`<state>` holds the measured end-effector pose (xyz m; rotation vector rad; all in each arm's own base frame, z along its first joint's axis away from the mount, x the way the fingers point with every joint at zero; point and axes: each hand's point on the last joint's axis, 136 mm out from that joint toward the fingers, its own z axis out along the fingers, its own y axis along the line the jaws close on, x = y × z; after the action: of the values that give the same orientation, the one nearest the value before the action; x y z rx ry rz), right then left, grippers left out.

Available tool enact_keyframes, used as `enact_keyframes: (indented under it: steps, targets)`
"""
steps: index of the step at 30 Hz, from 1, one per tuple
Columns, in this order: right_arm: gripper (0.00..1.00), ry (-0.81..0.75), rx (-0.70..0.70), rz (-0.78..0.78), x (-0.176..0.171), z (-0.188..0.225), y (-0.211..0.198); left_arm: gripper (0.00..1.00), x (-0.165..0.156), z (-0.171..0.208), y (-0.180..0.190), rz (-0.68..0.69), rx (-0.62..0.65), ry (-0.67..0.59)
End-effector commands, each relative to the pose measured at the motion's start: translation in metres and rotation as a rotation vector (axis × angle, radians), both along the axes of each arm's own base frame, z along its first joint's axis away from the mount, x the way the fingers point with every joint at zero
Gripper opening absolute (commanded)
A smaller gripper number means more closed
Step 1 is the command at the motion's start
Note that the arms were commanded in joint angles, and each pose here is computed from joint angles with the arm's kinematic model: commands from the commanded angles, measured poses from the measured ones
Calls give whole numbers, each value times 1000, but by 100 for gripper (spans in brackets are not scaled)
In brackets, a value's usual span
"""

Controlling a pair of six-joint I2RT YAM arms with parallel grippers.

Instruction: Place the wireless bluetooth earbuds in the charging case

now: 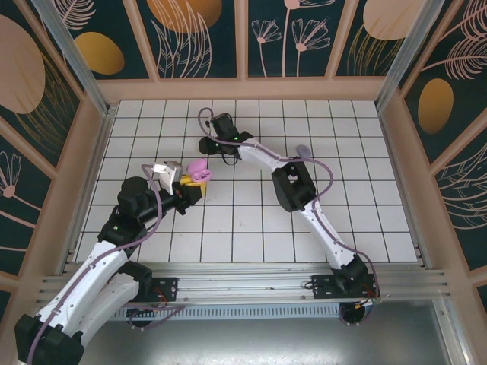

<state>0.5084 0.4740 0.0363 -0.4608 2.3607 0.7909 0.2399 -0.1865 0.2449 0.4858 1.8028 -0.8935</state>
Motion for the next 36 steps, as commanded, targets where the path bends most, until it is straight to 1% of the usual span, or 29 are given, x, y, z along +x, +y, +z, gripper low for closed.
enact_keyframes:
  steps: [1,8,14,20,28,36]
  targets:
    - [30,-8,-65,48,-14,-15,9,3,1,3,2,6,6,-25]
    - [21,2,-98,51,-17,-9,2,3,2,4,2,5,7,-26]
    - [18,11,-75,28,-16,18,-11,3,2,7,1,2,5,-32]
    - [16,25,-58,4,-23,45,-35,3,1,12,-2,-17,-5,-45]
    - [16,80,-13,-61,-49,64,-84,3,1,13,-10,-67,-20,-46]
    - [15,134,3,-204,-84,78,-165,3,5,10,-23,-142,-30,-49]
